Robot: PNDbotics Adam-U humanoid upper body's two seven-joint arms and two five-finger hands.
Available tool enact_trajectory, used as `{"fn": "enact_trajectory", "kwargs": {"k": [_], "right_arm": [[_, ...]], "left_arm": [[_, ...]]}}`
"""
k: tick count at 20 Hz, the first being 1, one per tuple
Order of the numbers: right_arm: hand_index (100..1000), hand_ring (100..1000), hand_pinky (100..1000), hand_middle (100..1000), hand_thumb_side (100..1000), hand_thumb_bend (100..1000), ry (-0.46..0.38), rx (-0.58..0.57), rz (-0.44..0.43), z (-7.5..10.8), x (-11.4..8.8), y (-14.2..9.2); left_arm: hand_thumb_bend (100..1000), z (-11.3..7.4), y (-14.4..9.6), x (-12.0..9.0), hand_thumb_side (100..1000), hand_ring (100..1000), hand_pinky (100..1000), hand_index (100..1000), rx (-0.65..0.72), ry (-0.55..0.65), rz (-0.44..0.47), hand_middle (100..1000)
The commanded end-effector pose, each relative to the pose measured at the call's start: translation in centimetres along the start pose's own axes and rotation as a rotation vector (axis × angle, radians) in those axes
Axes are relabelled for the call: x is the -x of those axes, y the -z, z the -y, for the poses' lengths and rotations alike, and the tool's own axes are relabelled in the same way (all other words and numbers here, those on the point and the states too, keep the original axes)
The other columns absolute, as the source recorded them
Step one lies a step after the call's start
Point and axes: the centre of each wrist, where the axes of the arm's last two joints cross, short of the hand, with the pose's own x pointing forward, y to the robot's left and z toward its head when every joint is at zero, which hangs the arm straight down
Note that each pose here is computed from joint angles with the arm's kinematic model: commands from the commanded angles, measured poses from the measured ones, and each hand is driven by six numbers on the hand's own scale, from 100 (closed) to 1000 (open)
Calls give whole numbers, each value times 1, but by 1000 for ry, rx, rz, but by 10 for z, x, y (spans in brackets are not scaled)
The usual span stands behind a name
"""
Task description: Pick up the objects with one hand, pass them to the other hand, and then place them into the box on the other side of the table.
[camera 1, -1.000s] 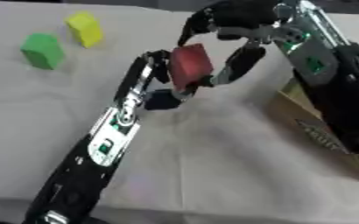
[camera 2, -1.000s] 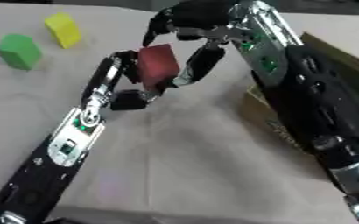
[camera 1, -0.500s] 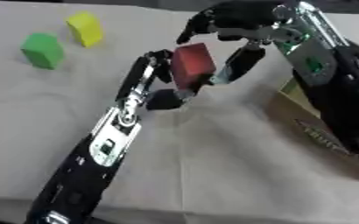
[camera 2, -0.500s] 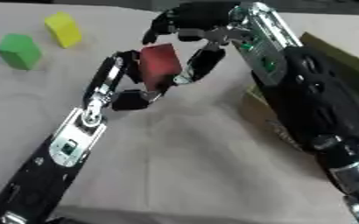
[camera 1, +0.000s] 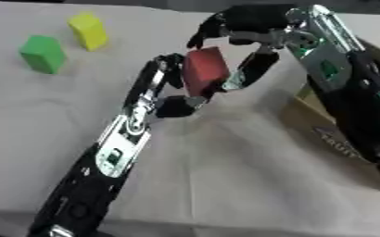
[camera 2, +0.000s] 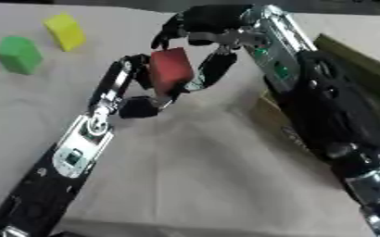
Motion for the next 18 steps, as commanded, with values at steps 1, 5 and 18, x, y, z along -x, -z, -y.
{"fn": "enact_trajectory", "kwargs": {"k": [1, 5, 18], "right_arm": [[858, 831, 883, 709, 414, 427, -75, -73, 46, 9, 4, -4], [824, 825, 879, 681, 412, 423, -75, -76, 37, 7, 5, -5], [716, 795, 857, 571, 367, 336, -20, -24, 30, 5, 5, -5]], "left_arm": [[100, -6, 6, -14, 244, 459, 537, 407, -17, 2, 49, 264], [100, -6, 7, -15, 246, 460, 538, 408, -19, 2, 54, 265], [100, -4, 8, -17, 251, 462, 540, 411, -15, -2, 56, 268]]}}
